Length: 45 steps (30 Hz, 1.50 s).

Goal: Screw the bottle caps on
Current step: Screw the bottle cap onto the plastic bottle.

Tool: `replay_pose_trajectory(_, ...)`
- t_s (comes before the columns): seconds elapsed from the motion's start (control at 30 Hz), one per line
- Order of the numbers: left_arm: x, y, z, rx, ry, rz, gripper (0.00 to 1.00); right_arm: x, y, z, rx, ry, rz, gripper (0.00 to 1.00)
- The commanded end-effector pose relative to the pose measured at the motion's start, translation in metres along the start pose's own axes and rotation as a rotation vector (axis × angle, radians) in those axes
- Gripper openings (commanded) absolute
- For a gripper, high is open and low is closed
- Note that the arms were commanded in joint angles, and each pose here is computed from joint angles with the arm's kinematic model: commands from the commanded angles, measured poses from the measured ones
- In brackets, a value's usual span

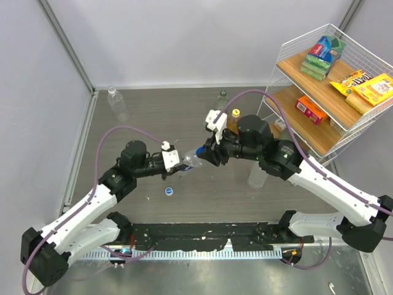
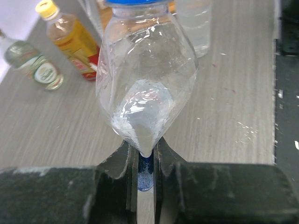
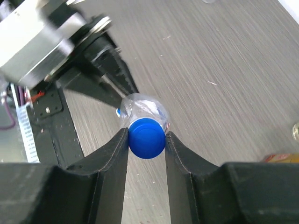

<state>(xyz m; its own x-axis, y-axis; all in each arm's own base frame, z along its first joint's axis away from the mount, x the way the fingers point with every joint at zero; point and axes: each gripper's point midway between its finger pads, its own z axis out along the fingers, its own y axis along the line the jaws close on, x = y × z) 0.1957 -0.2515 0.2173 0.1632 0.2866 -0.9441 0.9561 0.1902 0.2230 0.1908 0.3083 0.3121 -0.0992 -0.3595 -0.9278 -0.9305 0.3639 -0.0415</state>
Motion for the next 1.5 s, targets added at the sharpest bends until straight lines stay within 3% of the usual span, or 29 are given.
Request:
replay_pose_trajectory(0.0, -0.08, 0.032, -0.004, -0.262, -0.204, 0.125, 0.0, 0.021, -0.041, 0.023, 0.28, 0.056, 0.261, 0.01)
replay_pose_trajectory(0.2, -0.103, 0.02, 0.002, -0.343, -0.241, 0.228, 0.0, 0.03, -0.059, 0.042, 0.423, 0.029, 0.499, 0.01)
replay_pose_trajectory(0.37, -0.098, 0.035, 0.004, -0.424, -0.208, 0.232, 0.0, 0.047, -0.067, 0.048, 0.513, 0.075, 0.626, 0.01)
replay_pose_trajectory(0.57, -0.092, 0.048, 0.009, -0.498, -0.206, 0.196, 0.0, 0.048, -0.08, 0.042, 0.618, 0.009, 0.729, 0.01)
replay_pose_trajectory(0.63, -0.089, 0.046, 0.01, -0.491, -0.202, 0.195, 0.0, 0.044, -0.079, 0.044, 0.605, -0.001, 0.736, 0.09)
replay_pose_trajectory(0.73, -0.083, 0.044, 0.006, -0.493, -0.191, 0.195, 0.0, 0.041, -0.079, 0.044, 0.599, -0.002, 0.728, 0.35)
replay_pose_trajectory(0.87, -0.065, 0.038, 0.005, -0.483, -0.16, 0.178, 0.0, 0.02, -0.079, 0.032, 0.565, -0.061, 0.658, 0.63)
replay_pose_trajectory(1.03, -0.037, 0.039, 0.01, -0.476, -0.082, 0.151, 0.0, -0.009, -0.069, 0.011, 0.456, -0.175, 0.471, 0.83)
replay_pose_trajectory(1.23, -0.018, 0.045, 0.021, -0.388, -0.043, 0.094, 0.0, -0.024, -0.061, -0.017, 0.41, -0.244, 0.303, 0.86)
replay_pose_trajectory(1.37, -0.017, 0.032, 0.019, -0.229, -0.088, 0.063, 0.0, -0.027, -0.058, -0.037, 0.4, -0.249, 0.128, 0.86)
replay_pose_trajectory(1.47, -0.016, 0.011, 0.01, -0.033, -0.115, 0.089, 0.0, -0.017, -0.024, -0.04, 0.195, -0.204, -0.118, 0.86)
